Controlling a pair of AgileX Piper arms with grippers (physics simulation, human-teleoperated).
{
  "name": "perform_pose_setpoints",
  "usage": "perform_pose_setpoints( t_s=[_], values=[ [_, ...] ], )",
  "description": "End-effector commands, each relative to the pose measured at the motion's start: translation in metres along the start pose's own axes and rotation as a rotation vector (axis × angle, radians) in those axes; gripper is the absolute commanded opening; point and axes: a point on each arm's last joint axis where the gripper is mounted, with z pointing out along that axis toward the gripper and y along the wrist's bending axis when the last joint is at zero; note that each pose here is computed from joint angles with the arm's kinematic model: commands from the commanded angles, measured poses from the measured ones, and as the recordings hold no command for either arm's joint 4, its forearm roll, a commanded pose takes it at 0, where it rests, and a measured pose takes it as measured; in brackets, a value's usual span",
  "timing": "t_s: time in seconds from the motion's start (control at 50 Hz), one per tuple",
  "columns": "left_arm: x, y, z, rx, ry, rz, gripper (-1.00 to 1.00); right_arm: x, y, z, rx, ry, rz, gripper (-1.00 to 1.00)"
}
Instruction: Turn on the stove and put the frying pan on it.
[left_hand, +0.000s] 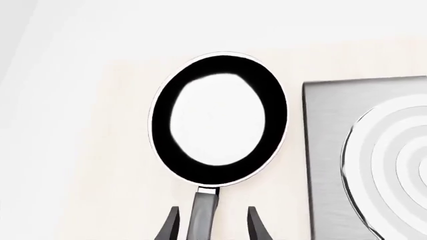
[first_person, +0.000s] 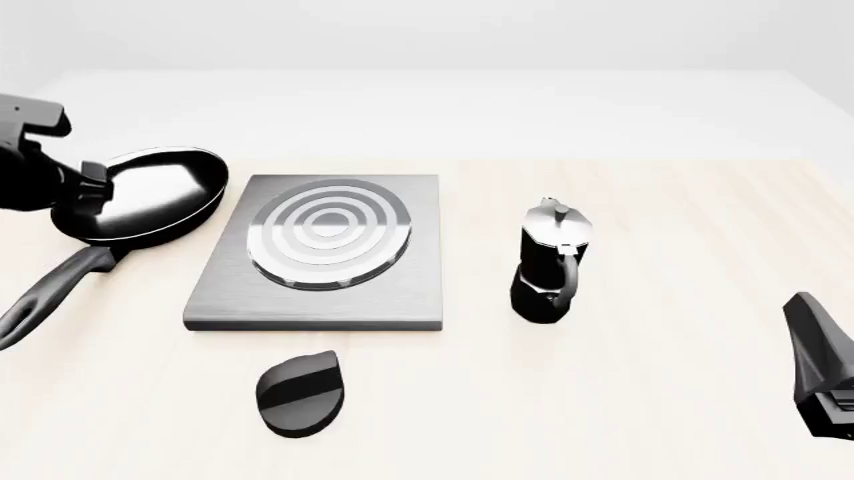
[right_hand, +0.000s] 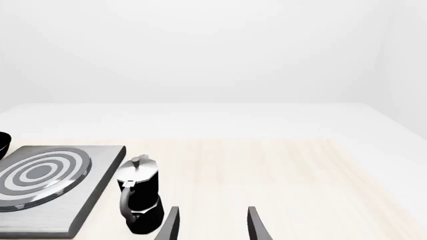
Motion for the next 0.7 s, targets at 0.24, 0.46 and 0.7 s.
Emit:
perform_pose_setpoints(
  t_s=[0.24,0.46,0.7],
  values=[
    [0.025,-0.002,0.021,0.004,0.054,0.006,1.0,0.0,0.0,0.0,0.0,0.0,0.0,1.0],
    [0.04,-0.004,0.037,0.006,0.081,0.004,1.0,0.0,0.0,0.0,0.0,0.0,0.0,1.0],
    [0.052,0.001,0.051,-0.003,0.105,0.018,1.0,0.0,0.0,0.0,0.0,0.0,0.0,1.0]
  ],
)
